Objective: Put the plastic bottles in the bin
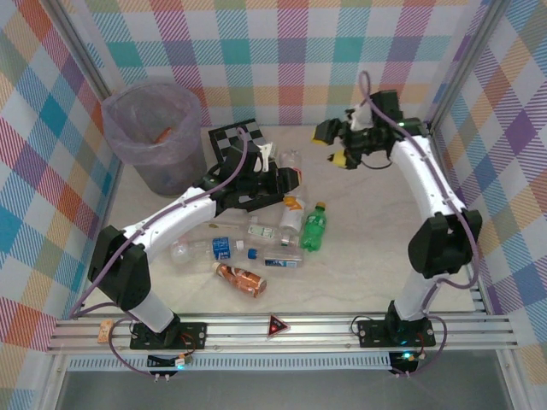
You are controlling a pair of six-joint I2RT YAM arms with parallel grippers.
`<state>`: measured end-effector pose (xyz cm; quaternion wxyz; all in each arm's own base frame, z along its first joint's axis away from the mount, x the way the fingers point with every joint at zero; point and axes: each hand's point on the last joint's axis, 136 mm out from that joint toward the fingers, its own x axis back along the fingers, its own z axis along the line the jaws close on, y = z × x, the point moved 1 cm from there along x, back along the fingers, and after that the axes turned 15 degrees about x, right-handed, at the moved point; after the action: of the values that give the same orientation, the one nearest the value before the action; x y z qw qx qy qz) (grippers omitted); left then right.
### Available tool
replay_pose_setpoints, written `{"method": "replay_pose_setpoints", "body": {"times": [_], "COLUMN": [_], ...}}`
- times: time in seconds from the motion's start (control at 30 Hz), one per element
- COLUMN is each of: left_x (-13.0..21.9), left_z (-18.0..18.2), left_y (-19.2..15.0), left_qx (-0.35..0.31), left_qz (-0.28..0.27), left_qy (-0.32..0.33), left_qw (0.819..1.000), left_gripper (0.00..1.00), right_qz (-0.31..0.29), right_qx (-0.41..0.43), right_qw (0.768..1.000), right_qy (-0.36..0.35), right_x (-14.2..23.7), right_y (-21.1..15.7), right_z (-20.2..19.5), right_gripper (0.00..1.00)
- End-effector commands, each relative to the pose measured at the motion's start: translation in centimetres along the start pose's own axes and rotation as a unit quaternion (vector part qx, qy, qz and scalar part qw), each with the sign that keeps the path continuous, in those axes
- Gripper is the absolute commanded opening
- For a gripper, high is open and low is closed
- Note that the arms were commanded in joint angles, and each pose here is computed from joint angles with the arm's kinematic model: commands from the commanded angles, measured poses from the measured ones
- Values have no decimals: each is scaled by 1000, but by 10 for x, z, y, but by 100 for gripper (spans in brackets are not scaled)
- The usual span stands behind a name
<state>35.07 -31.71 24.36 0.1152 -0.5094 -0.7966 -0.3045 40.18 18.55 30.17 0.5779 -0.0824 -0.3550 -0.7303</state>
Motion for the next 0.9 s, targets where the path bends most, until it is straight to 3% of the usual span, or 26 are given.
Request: {"method": "replay_pose_setpoints", "body": {"times": [0.0, 0.2, 0.37, 0.53, 0.67, 0.87], "left_x": [25, 78, 127, 183, 226, 282], "left_z": [-17, -33, -28, -4, 23, 58], "left_y": [18, 79, 137, 190, 214, 252], "left_qx": [-26, -90, -97, -78, -70, 4], "left_qz": [-20, -66, -123, -205, -254, -342], "left_qy": [-9, 51, 80, 99, 142, 153], "left_qw": [999, 992, 984, 971, 954, 927], "left_gripper": [59, 59, 59, 54, 53, 51], "right_qz": [-26, -16, -1, 13, 27, 36], "right_qx": [9, -5, -16, -20, -25, -18], "right_qw": [1000, 999, 998, 997, 996, 996], "right_qy": [-7, -44, -57, -69, -75, -82], "right_x": [32, 39, 36, 32, 30, 36], "right_y": [-3, -27, -44, -58, -70, -83], "right_z": [4, -23, -37, -48, -55, -52], "right_gripper": [92, 92, 92, 92, 92, 92]}}
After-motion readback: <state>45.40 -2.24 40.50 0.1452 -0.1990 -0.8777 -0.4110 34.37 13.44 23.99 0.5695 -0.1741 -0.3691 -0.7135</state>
